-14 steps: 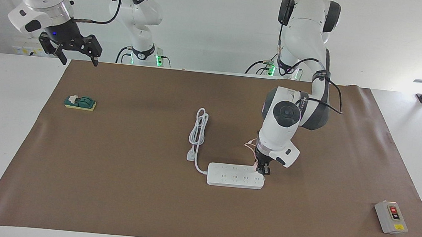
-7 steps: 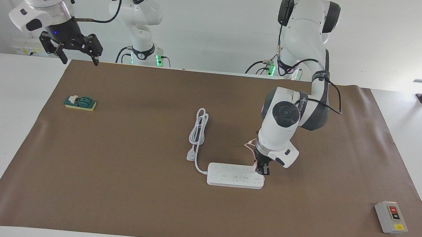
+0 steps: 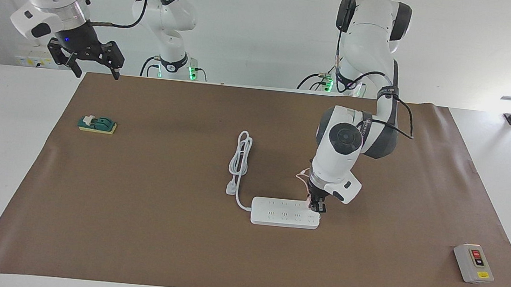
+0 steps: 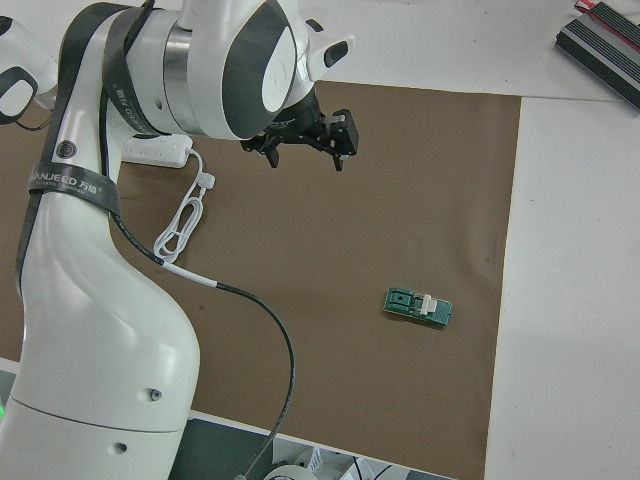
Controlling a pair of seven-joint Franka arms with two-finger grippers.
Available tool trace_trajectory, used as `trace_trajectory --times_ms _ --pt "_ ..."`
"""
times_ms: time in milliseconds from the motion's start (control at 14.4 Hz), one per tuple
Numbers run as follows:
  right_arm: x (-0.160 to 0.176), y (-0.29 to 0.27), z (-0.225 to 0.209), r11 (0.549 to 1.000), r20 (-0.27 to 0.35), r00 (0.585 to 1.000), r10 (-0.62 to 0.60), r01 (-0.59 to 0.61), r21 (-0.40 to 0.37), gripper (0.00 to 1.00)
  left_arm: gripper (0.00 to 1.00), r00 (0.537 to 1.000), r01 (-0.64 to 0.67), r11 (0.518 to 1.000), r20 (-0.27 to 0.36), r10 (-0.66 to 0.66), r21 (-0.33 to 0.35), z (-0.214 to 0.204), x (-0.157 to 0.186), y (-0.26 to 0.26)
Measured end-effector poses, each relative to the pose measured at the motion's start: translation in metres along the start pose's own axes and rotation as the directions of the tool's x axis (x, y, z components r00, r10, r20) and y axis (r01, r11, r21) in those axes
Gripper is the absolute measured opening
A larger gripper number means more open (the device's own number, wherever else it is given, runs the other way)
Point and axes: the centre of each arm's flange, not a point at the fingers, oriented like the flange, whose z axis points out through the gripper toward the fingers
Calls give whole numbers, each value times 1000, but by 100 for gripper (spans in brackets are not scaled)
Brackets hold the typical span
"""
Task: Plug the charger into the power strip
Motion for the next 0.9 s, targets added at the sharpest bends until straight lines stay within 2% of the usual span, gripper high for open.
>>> trace_trajectory --times_ms 901 --pt "0 0 0 1000 0 1000 0 0 0 100 31 999 -43 999 -5 43 11 6 -1 -1"
